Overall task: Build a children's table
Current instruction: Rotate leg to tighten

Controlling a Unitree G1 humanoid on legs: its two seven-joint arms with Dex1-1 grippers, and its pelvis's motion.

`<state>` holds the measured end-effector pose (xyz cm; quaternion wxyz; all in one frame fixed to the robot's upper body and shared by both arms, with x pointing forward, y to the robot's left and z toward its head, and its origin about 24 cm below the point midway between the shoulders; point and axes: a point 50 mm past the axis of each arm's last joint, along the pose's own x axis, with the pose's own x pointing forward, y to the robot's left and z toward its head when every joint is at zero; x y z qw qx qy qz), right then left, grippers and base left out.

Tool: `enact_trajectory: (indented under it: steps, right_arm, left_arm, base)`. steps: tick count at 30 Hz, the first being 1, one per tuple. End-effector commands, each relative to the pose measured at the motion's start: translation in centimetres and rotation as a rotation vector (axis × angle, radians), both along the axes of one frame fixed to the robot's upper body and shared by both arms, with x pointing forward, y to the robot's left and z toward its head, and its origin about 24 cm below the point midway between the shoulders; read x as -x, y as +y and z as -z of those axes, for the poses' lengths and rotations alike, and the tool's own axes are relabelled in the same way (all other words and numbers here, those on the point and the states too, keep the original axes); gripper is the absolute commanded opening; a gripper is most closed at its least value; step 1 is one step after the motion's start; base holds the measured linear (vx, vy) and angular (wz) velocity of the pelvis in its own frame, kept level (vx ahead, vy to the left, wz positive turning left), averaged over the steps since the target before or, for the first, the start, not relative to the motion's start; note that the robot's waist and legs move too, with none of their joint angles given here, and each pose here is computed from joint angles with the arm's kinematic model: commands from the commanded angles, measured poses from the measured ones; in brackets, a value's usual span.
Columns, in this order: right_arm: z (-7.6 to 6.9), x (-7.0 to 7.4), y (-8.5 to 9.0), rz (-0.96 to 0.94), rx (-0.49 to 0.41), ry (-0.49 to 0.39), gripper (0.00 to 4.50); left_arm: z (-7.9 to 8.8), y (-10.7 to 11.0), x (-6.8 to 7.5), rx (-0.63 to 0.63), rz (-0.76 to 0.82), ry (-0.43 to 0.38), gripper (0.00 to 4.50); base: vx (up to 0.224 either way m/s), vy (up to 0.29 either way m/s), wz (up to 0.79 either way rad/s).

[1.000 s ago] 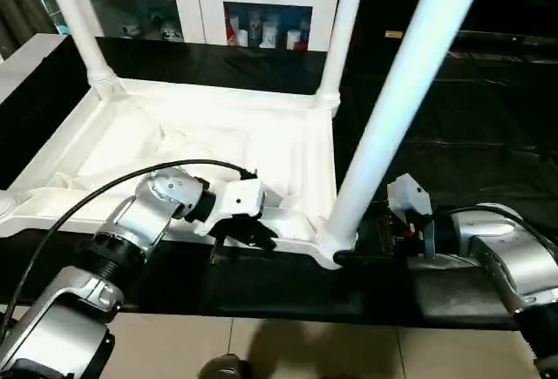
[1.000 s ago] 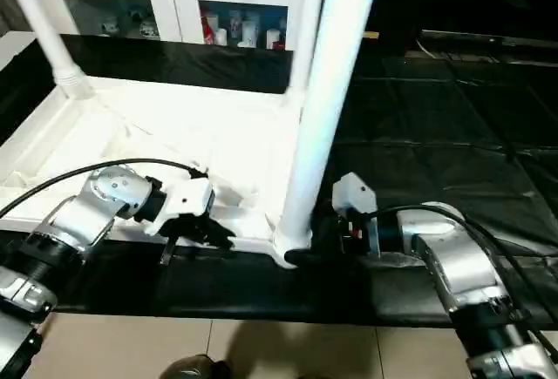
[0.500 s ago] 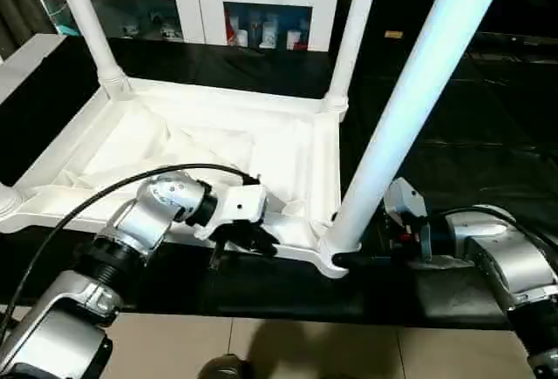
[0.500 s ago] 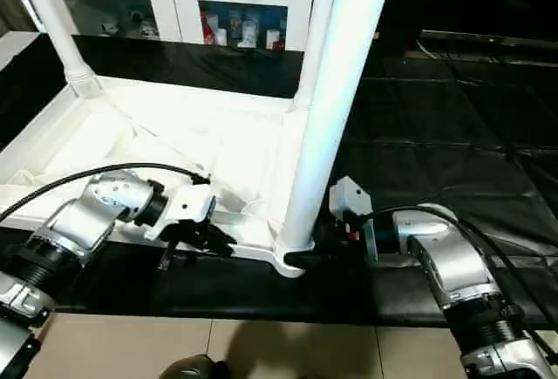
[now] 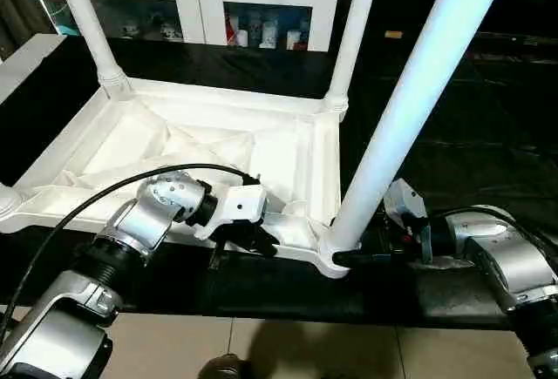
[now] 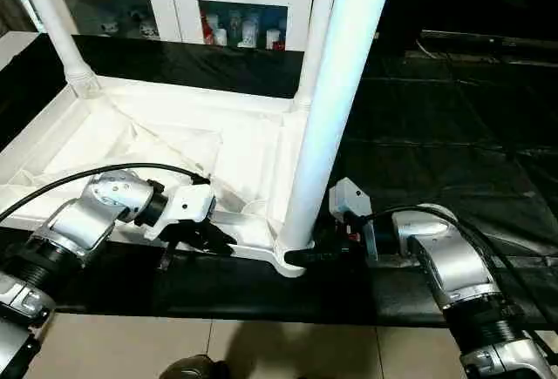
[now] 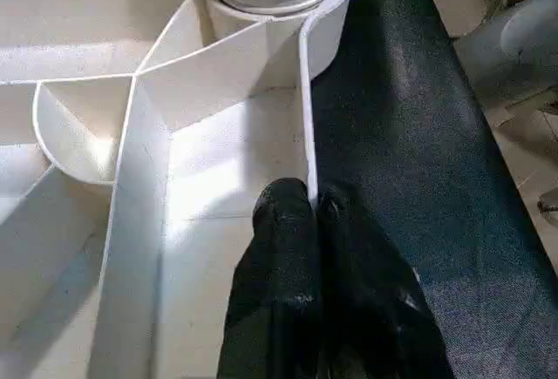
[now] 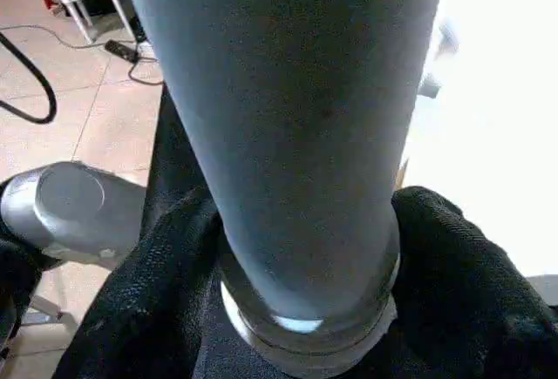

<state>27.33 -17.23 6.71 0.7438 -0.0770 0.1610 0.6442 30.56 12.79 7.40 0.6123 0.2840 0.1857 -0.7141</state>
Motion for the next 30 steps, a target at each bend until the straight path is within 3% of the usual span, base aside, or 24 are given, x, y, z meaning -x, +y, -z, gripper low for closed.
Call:
enact_trajectory:
  steps: [1,7,13,17,19,24,30]
  right_arm:
    - [0.0,0.2,0.2,-0.022,-0.014,0.0,2.7]
    - [0.8,-0.1,0.5,0.086,0.006,0.01,2.7]
    - [2.9,-2.7,1.6,0.45,0.08,-0.003,2.69]
    - [4.0,-5.0,4.2,0.713,0.069,0.05,2.69]
    - [4.2,-5.7,4.9,0.791,0.059,0.089,2.69]
    - [3.9,-7.2,6.6,0.887,0.069,0.059,2.69]
    - [3.7,-7.8,7.0,0.935,0.059,0.067,2.69]
  left_arm:
    - [0.0,-0.6,0.2,-0.027,0.053,-0.002,0.0]
    - [0.1,-0.9,-0.9,-0.002,-0.097,-0.007,0.0]
    - [-1.0,-2.6,-4.2,0.109,-0.458,-0.058,0.0]
    - [-2.5,-4.9,-5.9,0.206,-0.694,-0.049,0.0]
    - [-3.0,-5.6,-6.1,0.229,-0.716,-0.044,0.0]
    - [-3.7,-6.8,-6.3,0.259,-0.747,-0.051,0.0]
    - [-3.4,-6.7,-6.1,0.23,-0.756,-0.073,0.0]
  base:
    - [0.0,0.0,0.0]
    - [0.0,0.0,0.0]
    - [0.0,0.0,0.0]
    - [0.0,0.0,0.0]
    - [0.0,0.0,0.0]
    - [0.0,0.0,0.0]
    - [0.0,0.0,0.0]
